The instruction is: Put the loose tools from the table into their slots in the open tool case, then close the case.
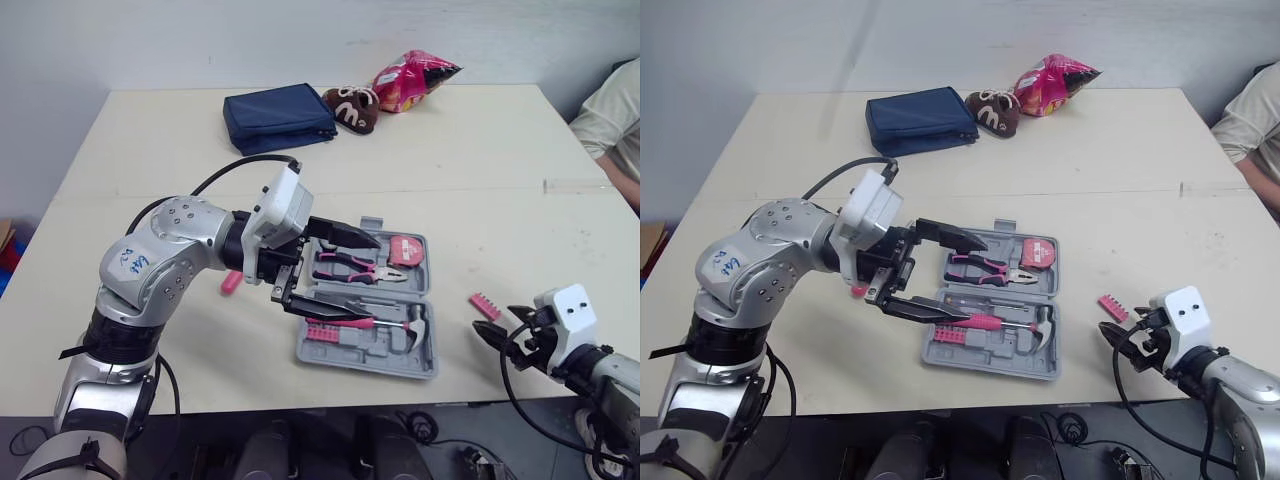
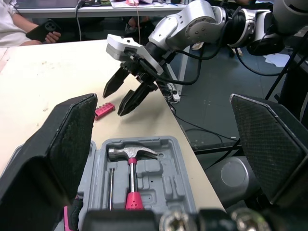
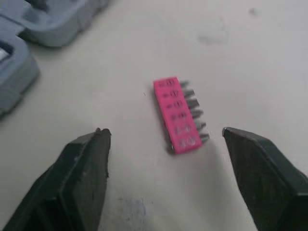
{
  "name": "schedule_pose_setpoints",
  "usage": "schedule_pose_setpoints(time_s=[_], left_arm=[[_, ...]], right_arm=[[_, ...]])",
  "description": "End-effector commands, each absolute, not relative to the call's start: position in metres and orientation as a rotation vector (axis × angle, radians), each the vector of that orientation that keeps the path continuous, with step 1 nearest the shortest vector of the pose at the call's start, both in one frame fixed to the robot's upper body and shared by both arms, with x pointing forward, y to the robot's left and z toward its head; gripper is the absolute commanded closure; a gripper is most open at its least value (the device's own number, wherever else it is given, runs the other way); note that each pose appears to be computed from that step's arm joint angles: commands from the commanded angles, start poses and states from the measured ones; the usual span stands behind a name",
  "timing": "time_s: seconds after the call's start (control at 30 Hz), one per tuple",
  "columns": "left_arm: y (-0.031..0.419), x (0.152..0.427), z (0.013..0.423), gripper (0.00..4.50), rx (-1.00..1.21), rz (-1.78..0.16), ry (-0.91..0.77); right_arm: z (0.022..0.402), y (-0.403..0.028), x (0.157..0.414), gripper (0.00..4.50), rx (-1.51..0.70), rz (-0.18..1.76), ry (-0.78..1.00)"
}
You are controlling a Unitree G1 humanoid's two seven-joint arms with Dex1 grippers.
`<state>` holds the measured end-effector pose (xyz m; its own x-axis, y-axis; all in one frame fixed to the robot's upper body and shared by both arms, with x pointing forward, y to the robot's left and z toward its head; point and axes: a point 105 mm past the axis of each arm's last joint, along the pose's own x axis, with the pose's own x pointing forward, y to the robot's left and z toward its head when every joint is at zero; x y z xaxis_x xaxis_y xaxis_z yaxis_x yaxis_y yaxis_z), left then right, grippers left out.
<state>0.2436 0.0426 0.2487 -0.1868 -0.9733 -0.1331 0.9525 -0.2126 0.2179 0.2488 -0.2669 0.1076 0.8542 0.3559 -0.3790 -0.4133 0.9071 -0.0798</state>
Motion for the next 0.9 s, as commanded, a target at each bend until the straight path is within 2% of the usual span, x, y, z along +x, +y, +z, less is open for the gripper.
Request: schedule_pose_setpoints(time_s=[0.03, 0.4, 0.63, 0.73, 0.9], left_arm=[[0.039, 0.239, 0.255, 0.0, 0.3, -1.781, -0.142], [0.041, 0.24, 0.257, 0.0, 0.317, -1.772, -0.138], [0.043, 0.24, 0.257, 0.0, 0.32, -1.765, -0.138], [0.042, 0.241, 0.258, 0.0, 0.32, -1.766, -0.141], [0.039, 0.242, 0.259, 0.0, 0.317, -1.769, -0.141]], right_arm=[[0.117, -0.271, 0.259, 0.63, -0.144, 0.465, 0.316], [0.094, -0.287, 0.263, 0.63, -0.161, 0.55, 0.416], [0.084, -0.293, 0.26, 0.63, -0.167, 0.523, 0.435], [0.081, -0.294, 0.26, 1.52, -0.194, 0.516, 0.443], [0.09, -0.3, 0.258, 3.91, -0.221, 0.471, 0.407]])
